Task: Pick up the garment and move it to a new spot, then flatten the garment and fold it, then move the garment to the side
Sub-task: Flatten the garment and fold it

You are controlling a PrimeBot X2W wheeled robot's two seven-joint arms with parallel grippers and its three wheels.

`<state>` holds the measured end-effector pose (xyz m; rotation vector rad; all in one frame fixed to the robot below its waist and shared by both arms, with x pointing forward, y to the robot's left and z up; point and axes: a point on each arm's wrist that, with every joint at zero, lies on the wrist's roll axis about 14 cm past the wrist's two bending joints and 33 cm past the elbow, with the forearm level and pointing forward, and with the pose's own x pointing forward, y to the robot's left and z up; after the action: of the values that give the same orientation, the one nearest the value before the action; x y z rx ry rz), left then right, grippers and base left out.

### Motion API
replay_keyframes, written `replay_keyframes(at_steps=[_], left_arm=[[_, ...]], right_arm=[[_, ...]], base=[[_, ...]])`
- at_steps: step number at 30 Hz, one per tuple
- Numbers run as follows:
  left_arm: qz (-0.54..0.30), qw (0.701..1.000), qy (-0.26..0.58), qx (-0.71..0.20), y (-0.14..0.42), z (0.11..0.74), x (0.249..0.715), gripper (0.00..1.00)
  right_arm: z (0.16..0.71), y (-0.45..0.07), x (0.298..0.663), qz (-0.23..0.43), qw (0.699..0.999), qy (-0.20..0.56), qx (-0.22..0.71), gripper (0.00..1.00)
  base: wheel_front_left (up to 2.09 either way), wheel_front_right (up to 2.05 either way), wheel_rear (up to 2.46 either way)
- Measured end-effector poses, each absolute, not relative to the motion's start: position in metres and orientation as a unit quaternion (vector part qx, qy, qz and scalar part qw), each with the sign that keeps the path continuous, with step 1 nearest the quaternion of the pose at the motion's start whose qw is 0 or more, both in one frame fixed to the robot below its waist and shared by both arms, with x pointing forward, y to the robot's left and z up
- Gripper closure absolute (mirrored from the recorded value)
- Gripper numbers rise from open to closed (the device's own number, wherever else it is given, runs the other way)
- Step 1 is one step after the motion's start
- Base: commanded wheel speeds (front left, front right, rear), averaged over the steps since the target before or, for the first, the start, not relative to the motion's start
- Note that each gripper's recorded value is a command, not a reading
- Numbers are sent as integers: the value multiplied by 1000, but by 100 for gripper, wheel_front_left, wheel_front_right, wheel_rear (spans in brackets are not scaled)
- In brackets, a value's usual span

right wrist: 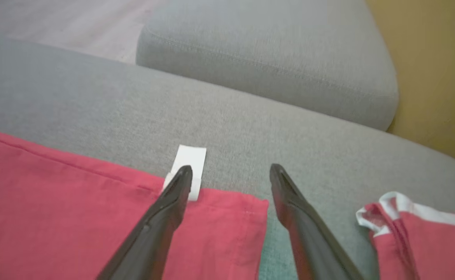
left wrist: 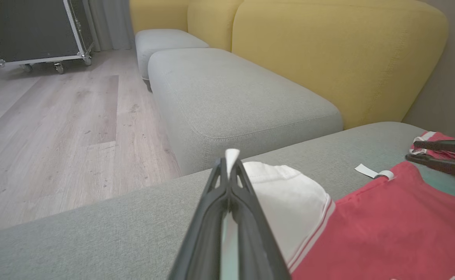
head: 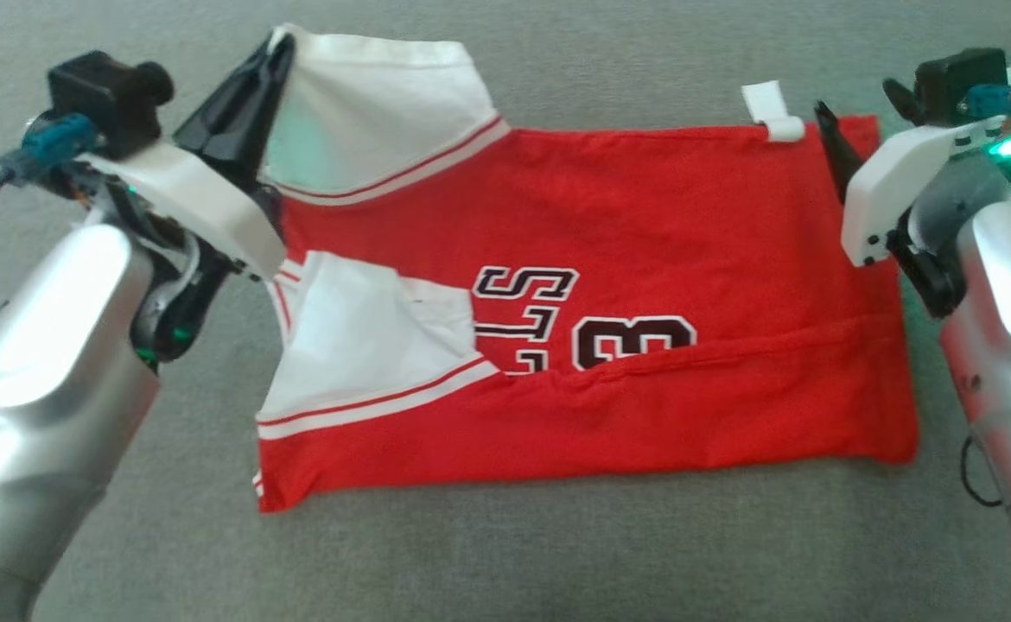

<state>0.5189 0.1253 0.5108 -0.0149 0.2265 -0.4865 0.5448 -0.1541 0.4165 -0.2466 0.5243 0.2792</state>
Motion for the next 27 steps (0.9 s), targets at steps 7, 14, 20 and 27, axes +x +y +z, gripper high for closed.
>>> replay_keyframes(at_steps=[7, 14, 20, 27], left_arm=[[-239, 964, 119, -7, 127, 507, 511, 100], [-243, 962, 127, -10, 124, 498, 511, 100], [-243, 960, 139, -11, 123, 486, 515, 100], [-224, 965, 140, -2, 129, 478, 526, 100]], right_arm=[[378, -170, 542, 122, 922, 338, -146, 0], [371, -175, 552, 115, 917, 349, -154, 0], [367, -177, 561, 112, 916, 353, -156, 100], [387, -175, 571, 109, 943, 292, -118, 100]], base=[[0, 0, 0], [0, 0, 0], [0, 0, 0], [0, 0, 0]])
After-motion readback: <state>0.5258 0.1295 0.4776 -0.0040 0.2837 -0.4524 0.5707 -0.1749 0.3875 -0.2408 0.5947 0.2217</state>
